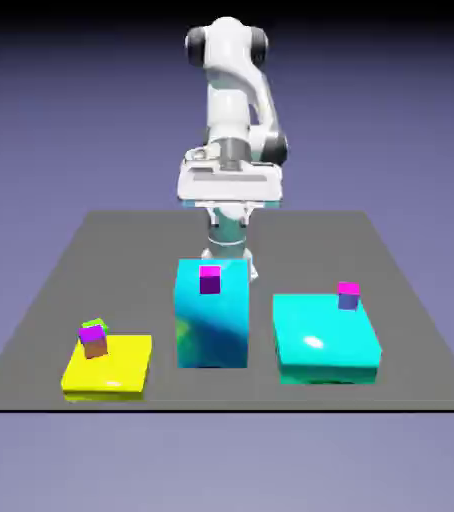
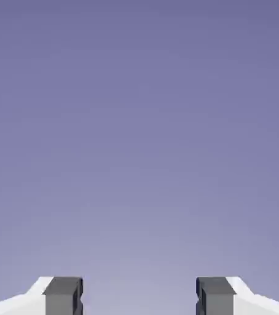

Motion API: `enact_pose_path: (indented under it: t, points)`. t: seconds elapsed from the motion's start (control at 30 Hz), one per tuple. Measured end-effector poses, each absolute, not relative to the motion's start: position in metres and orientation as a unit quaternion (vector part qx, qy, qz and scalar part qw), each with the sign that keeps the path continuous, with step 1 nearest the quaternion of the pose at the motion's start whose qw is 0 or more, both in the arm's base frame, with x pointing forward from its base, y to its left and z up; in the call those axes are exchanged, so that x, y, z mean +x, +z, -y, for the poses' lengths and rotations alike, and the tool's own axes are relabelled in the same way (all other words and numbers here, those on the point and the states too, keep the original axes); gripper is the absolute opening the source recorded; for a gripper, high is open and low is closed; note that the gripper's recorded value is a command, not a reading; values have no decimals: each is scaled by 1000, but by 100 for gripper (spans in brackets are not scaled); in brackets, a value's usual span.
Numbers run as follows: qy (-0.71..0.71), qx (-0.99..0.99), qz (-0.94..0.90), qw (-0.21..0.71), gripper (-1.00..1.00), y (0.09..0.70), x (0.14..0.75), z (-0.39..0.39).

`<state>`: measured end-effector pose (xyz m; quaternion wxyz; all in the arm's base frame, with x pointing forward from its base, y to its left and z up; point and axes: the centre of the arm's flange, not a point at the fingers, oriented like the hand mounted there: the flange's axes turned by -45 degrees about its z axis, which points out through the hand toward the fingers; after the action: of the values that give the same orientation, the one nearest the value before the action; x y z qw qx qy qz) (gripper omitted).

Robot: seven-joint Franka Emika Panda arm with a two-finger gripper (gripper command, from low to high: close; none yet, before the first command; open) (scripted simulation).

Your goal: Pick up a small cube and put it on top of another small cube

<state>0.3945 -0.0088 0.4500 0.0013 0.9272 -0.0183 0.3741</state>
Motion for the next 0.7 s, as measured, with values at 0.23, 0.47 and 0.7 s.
enact_pose_path:
  t: [0.23, 0.47, 0.7]
  points:
    - [291, 914, 281, -25, 0, 398, 411, 92]
    - [203, 820, 533, -48, 0, 342, 403, 177]
    - [111, 647, 752, -64, 0, 281, 369, 259]
